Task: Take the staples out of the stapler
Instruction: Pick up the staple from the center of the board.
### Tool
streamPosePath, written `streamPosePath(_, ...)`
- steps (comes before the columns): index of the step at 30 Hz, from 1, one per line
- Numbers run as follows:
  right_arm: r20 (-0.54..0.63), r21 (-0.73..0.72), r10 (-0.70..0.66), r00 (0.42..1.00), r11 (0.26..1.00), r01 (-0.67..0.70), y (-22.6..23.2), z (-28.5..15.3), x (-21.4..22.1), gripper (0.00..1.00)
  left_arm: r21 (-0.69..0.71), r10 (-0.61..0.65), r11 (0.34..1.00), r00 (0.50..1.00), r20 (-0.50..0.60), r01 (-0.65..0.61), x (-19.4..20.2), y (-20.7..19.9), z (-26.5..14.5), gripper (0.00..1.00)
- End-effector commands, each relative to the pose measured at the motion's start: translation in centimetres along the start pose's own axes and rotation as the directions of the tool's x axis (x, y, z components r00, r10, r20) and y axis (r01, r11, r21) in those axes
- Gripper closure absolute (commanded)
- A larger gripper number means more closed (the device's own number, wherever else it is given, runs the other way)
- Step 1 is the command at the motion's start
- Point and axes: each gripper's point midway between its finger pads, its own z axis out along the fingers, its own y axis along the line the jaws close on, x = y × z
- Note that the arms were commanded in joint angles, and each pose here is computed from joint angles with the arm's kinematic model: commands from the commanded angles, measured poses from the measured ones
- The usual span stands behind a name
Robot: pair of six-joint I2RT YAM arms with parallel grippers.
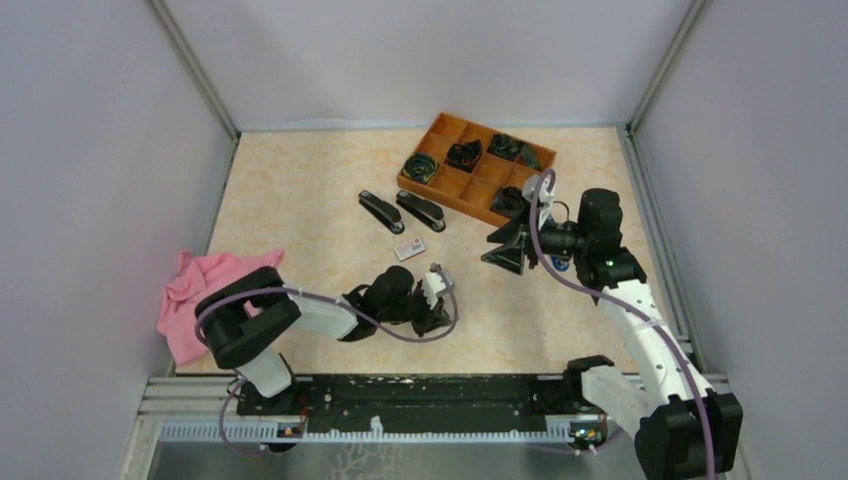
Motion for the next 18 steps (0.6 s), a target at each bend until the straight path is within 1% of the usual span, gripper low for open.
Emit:
streamPosePath(1, 0.022, -0.019, -0.041, 0.999, 0.999, 0.041, -0.3, 0.2, -0.5, 0.47, -0.024, -0.170, 0.984, 0.976, 0.139, 0.175, -2.7, -0.6, -1.4, 0.95)
streamPosePath(3, 0.024, -0.016, -0.033, 0.999, 0.999, 0.034, -0.5, 0.2, -0.3, 0.47, -0.013, -0.205, 0.977, 0.957, 0.203, 0.212, -3.9, -0.9, -2.1, 0.95)
streamPosePath(7, 0.043, -0.057, 0.014, 0.999, 0.998, -0.011, -0.2, 0.6, 0.3, 0.48, 0.045, -0.283, 0.958, 0.903, 0.324, 0.284, -6.8, -1.6, -3.3, 0.94)
streamPosePath(11, 0.047, -0.090, 0.080, 0.996, 0.993, -0.075, -0.3, 1.4, 1.0, 0.48, 0.140, -0.376, 0.926, 0.821, 0.430, 0.350, -9.7, -2.5, -4.6, 0.93)
streamPosePath(13, 0.046, -0.100, 0.104, 0.994, 0.990, -0.099, -0.3, 1.7, 1.2, 0.47, 0.184, -0.412, 0.911, 0.772, 0.484, 0.370, -10.9, -2.7, -5.5, 0.93)
streamPosePath(18, 0.052, -0.110, 0.140, 0.989, 0.985, -0.133, -0.2, 1.9, 1.2, 0.45, 0.307, -0.505, 0.863, 0.655, 0.562, 0.401, -13.0, -2.8, -7.8, 0.93)
